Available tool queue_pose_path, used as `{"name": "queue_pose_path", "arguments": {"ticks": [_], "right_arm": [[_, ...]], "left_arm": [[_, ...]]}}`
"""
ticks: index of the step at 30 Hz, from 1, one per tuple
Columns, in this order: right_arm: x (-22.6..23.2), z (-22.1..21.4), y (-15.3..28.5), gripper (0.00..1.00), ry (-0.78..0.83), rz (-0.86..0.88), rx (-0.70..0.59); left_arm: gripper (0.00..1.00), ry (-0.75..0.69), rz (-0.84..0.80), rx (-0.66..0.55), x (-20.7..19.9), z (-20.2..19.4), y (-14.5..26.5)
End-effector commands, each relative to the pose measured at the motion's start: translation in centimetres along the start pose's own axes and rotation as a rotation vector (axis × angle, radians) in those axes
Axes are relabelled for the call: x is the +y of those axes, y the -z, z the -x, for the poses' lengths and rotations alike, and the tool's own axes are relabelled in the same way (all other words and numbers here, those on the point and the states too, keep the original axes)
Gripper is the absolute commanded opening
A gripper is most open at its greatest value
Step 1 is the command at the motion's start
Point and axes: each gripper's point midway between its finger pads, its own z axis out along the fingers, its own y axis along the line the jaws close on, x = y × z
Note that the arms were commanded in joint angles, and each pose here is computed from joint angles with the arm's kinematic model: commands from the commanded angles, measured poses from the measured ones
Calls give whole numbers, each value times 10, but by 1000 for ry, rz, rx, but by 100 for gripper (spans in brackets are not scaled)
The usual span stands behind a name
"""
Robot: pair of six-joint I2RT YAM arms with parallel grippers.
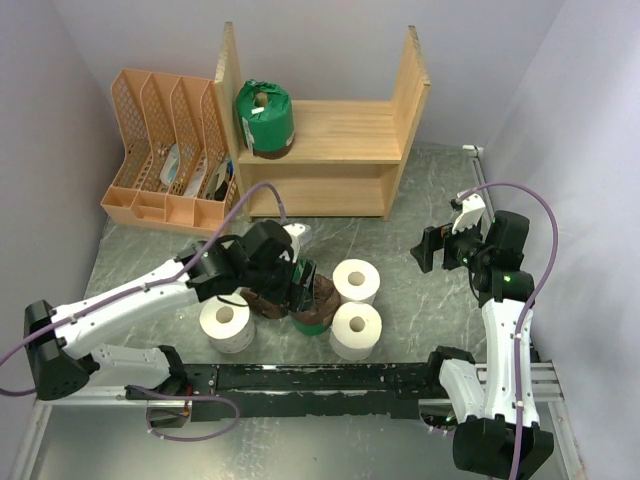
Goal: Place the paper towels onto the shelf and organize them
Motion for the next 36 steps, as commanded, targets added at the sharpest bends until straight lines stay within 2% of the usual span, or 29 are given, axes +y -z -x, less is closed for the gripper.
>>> {"name": "queue_pose_path", "arguments": {"ticks": [1,6,10,15,25,32,36], "right_arm": [[2,3,2,100,18,6,-10],[2,3,2,100,21,9,-13],[3,4,3,100,24,10,-16],[3,4,3,100,25,7,-19],[3,5,5,100,30,3,-25],[4,7,6,100,34,3,-31],[4,7,6,100,35,3,-32]], "left_arm": [[90,80,71,-46,6,-1,-25],[91,120,243,-90,30,0,-22],[93,159,284,-154,39,6,-16],[90,259,351,-185,55,-1,-24],[85,376,324,-249,54,-6,-44],[84,370,297,-255,42,5,-53],[77,365,282,-243,36,3,-62]]}}
